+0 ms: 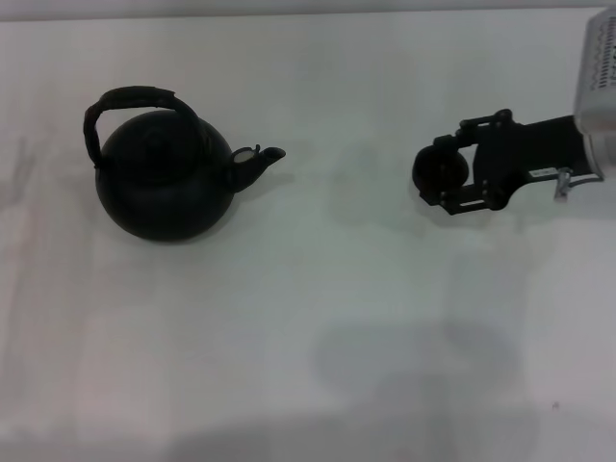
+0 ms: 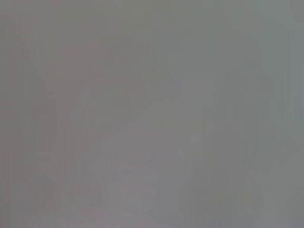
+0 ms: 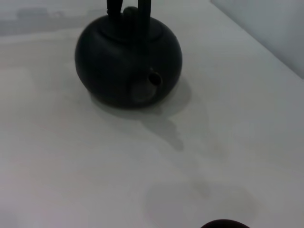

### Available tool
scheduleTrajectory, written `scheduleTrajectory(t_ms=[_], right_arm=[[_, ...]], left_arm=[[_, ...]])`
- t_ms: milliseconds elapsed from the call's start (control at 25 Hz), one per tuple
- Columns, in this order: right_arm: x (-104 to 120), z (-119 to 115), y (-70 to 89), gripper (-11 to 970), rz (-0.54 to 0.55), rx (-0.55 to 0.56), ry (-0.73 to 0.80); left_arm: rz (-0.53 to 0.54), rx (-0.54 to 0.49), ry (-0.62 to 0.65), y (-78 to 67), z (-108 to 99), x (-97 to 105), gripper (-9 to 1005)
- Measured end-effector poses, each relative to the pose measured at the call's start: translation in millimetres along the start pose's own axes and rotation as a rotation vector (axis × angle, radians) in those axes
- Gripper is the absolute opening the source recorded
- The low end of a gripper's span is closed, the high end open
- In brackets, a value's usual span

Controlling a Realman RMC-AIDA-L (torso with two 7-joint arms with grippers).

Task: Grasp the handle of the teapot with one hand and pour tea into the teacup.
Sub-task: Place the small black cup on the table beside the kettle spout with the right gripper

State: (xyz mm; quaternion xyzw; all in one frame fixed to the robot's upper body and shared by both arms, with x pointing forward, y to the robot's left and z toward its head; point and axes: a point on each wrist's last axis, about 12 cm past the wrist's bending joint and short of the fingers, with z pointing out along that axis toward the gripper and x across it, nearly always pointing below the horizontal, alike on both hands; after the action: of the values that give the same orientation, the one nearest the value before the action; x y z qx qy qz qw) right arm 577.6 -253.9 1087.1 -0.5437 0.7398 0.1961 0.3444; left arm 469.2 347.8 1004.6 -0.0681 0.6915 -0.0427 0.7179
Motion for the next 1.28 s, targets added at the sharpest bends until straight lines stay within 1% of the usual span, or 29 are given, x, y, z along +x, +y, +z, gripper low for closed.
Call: scheduleTrajectory(t_ms=[400,920,1280], right_arm=[[-9.9,19.1,2.8,726,-0.018,0.01,-0.002],[0.5,31.7,9.2,726,0.013,-0.002,0.036],[-2.7,41.4,15.3,725,0.003,-0.008,0.032]], left_arm=[[0.0,0.007,-0.003,-1.3,1.0,-0.4,880],[-0.001,0.009,-0.007,-2.1,1.3,-0.6,880],[-0.002,0.01,-0.007,-2.7,2.0,-0.8,880]])
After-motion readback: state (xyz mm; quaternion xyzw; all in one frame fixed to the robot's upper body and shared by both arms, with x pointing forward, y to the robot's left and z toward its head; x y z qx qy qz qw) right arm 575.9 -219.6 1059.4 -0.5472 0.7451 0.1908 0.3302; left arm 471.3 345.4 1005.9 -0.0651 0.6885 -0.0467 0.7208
